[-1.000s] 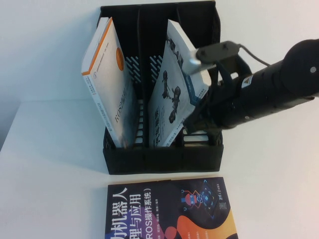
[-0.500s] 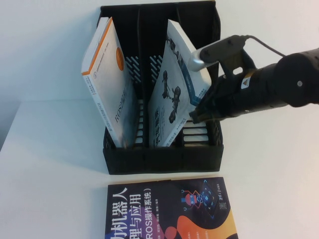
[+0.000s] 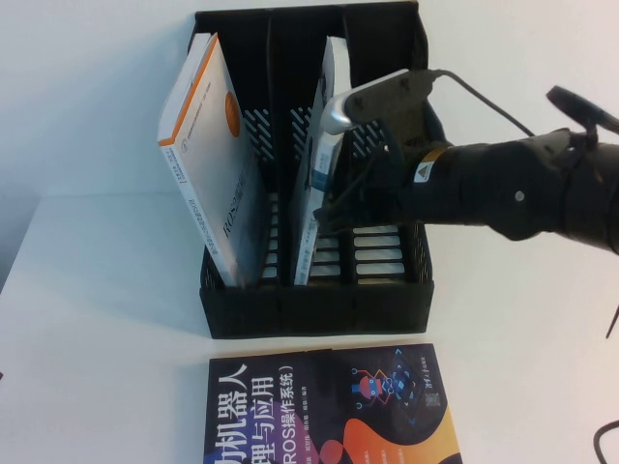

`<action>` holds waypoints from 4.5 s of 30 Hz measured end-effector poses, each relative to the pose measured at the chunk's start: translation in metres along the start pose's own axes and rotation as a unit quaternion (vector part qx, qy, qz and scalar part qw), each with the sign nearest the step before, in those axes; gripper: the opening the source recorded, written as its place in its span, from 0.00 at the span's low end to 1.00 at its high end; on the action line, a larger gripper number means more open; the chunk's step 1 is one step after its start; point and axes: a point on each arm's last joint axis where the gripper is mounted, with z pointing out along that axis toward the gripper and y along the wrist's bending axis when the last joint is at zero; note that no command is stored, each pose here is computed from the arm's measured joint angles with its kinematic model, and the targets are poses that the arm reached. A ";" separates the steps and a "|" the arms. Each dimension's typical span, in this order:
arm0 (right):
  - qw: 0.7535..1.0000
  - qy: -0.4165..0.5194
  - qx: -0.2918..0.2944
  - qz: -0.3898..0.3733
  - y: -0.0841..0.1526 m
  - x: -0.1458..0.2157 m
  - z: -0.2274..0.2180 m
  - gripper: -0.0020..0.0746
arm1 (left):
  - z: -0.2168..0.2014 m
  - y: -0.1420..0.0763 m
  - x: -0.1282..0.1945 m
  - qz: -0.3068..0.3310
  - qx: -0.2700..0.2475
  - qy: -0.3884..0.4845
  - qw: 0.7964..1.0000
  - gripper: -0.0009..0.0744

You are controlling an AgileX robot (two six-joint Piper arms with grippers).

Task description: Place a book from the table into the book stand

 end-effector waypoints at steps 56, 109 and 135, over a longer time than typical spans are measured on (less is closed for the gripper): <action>0.956 0.217 0.199 0.000 -0.060 0.040 -0.170 0.03 | 0.119 -0.031 -0.004 -0.242 0.155 0.483 0.827 0.01; 0.928 0.279 0.086 0.232 -0.030 0.141 -0.143 0.03 | 0.198 -0.078 0.024 -0.127 0.232 0.571 0.777 0.01; 0.930 0.256 0.076 0.252 -0.028 0.137 -0.140 0.03 | 0.203 -0.096 0.032 -0.161 0.277 0.585 0.745 0.01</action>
